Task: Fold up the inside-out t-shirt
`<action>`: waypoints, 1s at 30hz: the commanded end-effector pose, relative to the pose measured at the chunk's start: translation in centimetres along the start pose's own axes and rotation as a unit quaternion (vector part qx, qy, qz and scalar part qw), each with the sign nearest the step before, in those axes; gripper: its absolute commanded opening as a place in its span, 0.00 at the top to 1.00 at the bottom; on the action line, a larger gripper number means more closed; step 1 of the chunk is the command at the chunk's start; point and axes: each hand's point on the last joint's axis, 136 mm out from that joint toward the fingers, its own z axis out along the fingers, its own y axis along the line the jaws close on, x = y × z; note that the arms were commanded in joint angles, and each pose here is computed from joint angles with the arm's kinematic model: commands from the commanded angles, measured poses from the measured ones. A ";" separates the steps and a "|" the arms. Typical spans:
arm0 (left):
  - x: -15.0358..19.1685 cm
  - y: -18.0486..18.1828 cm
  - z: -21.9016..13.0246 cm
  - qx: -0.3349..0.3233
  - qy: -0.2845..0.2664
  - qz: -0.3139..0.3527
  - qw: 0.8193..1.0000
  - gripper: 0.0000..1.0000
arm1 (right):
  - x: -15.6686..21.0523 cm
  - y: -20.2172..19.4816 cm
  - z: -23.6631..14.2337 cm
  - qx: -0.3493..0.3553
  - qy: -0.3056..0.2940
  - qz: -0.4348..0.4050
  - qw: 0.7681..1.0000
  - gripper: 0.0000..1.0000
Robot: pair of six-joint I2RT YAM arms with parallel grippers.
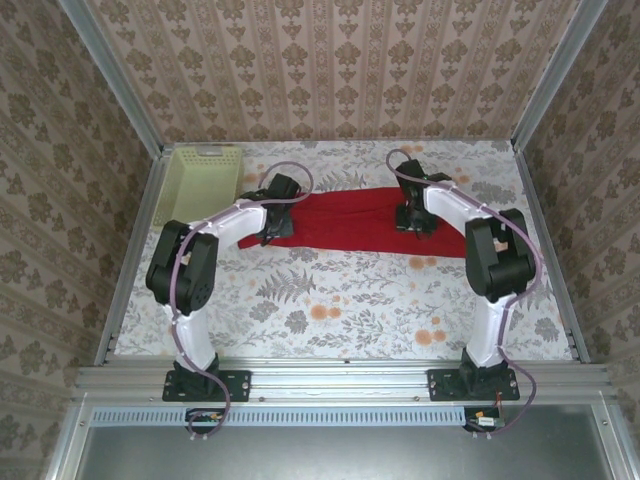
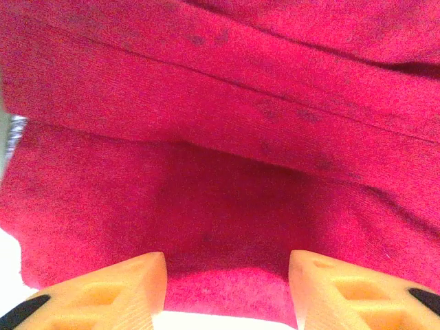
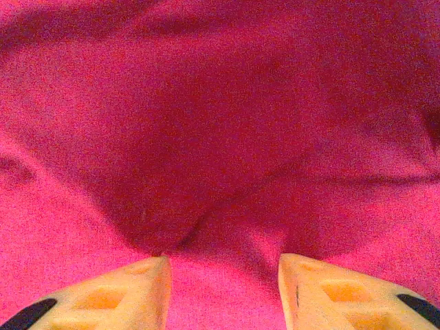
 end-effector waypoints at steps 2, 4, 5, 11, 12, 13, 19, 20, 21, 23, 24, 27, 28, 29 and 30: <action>0.1 0.3 1.9 0.010 0.015 -0.003 1.000 0.49 | -3.8 -0.8 0.9 0.024 -0.021 0.006 0.999 0.56; 0.6 0.5 2.5 0.007 0.025 -0.003 1.000 0.49 | -5.2 -0.9 1.0 0.025 -0.029 0.007 0.999 0.57; 0.8 0.7 2.7 0.004 0.028 -0.003 1.000 0.49 | -6.0 -1.0 1.1 0.027 -0.032 0.008 0.999 0.57; 1.7 1.5 3.1 -0.007 0.031 -0.009 0.999 0.49 | -10.3 -2.2 2.6 0.036 -0.036 0.022 0.998 0.66; 1.9 1.5 3.1 -0.007 0.031 -0.009 0.999 0.49 | -11.2 -2.2 2.6 0.032 -0.044 0.019 0.998 0.66; 1.9 1.5 3.0 -0.006 0.031 -0.009 0.999 0.49 | -12.1 -2.0 2.6 0.025 -0.051 0.017 0.998 0.66; 1.5 1.6 2.2 0.000 0.022 -0.008 1.000 0.48 | -13.4 -2.1 -0.1 0.027 -0.049 -0.002 0.998 0.65; 1.4 1.7 2.1 -0.004 0.021 -0.007 1.000 0.48 | -12.9 -2.3 -1.1 0.029 -0.054 -0.002 0.998 0.63; 1.3 1.7 1.9 -0.005 0.018 -0.006 1.000 0.47 | -12.2 -2.6 -2.1 0.027 -0.062 0.001 0.998 0.61; 1.4 1.8 2.0 -0.005 0.020 -0.007 1.000 0.47 | -10.5 -3.4 -3.6 0.024 -0.073 0.015 0.997 0.56; 1.4 1.7 1.9 -0.004 0.020 -0.007 1.000 0.47 | -9.2 -3.9 -4.2 0.025 -0.073 0.024 0.997 0.55; 1.4 1.5 1.9 0.002 0.022 -0.007 1.000 0.47 | -5.5 -4.9 -4.6 0.021 -0.068 0.047 0.996 0.51; 1.3 1.3 2.0 0.005 0.021 -0.007 1.000 0.47 | -4.4 -4.6 -4.4 0.005 -0.067 0.051 0.996 0.49; 1.1 1.3 1.9 0.006 0.020 -0.007 1.000 0.47 | -3.5 -4.0 -4.0 -0.020 -0.065 0.054 0.996 0.46; 1.1 1.2 2.0 0.006 0.020 -0.007 1.000 0.47 | -2.9 -3.4 -3.6 -0.040 -0.061 0.058 0.996 0.42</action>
